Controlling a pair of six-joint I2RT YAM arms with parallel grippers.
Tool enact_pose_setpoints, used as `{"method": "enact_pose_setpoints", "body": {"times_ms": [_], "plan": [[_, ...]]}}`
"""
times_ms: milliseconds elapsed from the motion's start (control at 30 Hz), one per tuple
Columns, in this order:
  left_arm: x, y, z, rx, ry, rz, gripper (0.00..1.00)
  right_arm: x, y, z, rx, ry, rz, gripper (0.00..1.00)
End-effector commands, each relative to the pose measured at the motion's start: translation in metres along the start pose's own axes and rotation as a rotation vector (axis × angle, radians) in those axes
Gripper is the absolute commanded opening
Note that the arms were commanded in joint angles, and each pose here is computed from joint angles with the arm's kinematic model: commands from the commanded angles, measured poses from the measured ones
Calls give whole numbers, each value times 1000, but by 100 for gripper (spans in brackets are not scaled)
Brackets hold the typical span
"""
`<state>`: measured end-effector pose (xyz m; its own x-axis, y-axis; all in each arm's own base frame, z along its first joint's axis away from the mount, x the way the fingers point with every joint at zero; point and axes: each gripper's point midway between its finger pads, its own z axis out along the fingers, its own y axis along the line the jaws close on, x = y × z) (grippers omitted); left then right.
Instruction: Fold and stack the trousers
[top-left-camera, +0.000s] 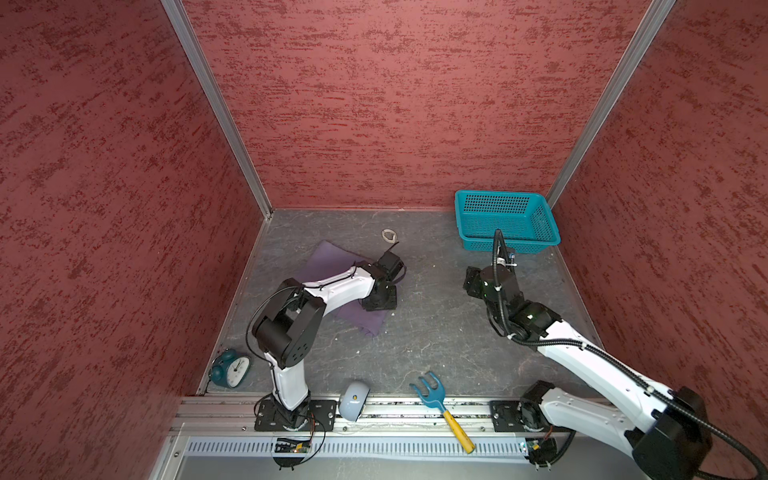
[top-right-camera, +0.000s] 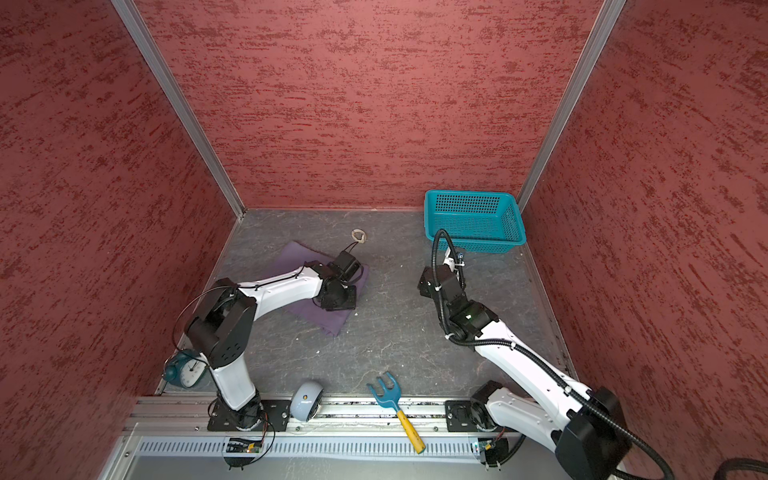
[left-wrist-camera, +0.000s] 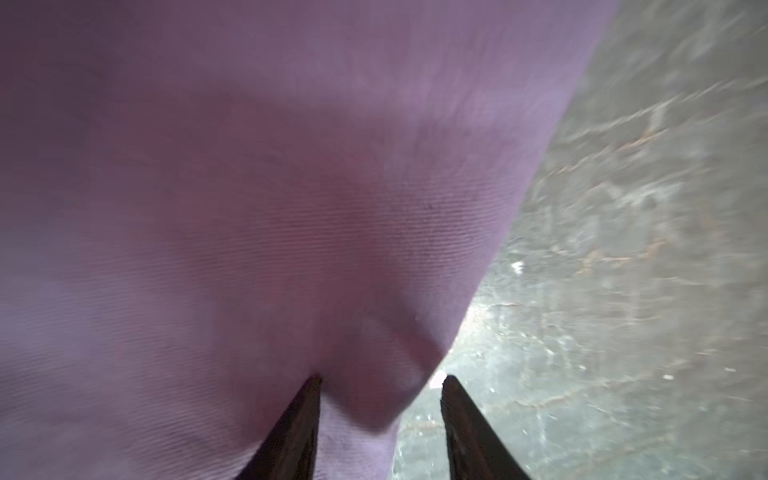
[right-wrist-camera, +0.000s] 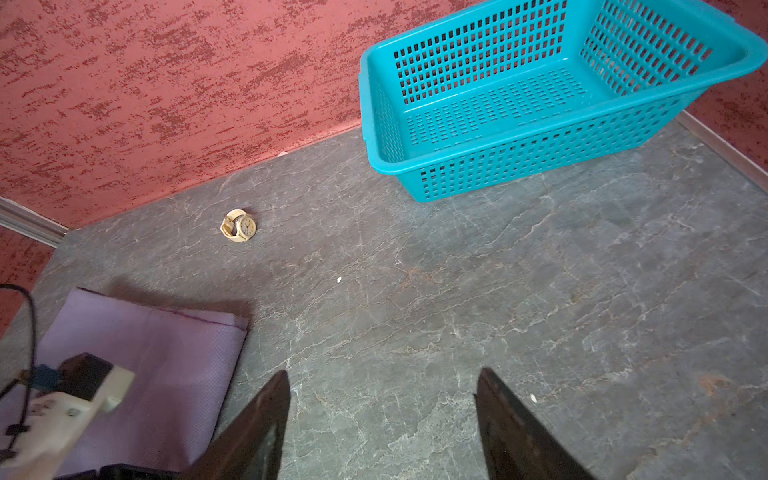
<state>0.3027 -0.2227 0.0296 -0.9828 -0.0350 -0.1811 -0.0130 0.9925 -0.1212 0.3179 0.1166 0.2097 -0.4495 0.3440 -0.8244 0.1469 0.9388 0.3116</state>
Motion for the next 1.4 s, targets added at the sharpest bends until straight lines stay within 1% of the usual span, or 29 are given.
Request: {"method": "enact_pose_setpoints", "body": {"times_ms": [0, 200, 400, 533, 667, 833, 900, 1000, 1100, 1233, 1367], "plan": [[-1, 1, 10, 5, 14, -35, 49, -8, 1, -1, -7, -21, 19, 71], [-20, 44, 28, -20, 20, -158, 49, -2, -3, 2, 9, -10, 25, 71], [-49, 80, 27, -43, -19, -231, 49, 0, -1, 8, 18, 4, 29, 71], [-72, 93, 18, -38, -63, -260, 48, 2, -1, 10, 18, 11, 32, 71], [-91, 91, 1, -14, -99, -272, 49, 3, -2, 10, 21, 15, 28, 71], [-107, 96, -38, 23, -172, -306, 50, 3, -5, 10, 34, 21, 14, 71], [-107, 98, -51, 30, -195, -310, 52, 4, -6, 10, 39, 22, 14, 71], [-98, 102, -56, 25, -195, -312, 53, 5, -8, 10, 41, 21, 18, 72], [-81, 108, -47, 12, -161, -327, 55, 6, -6, 12, 32, 23, 24, 72], [-61, 124, -27, 1, -104, -376, 55, 7, -4, 15, 27, 34, 18, 72], [-55, 143, -12, 0, -90, -430, 55, 9, -4, 15, 28, 42, 12, 72]]}}
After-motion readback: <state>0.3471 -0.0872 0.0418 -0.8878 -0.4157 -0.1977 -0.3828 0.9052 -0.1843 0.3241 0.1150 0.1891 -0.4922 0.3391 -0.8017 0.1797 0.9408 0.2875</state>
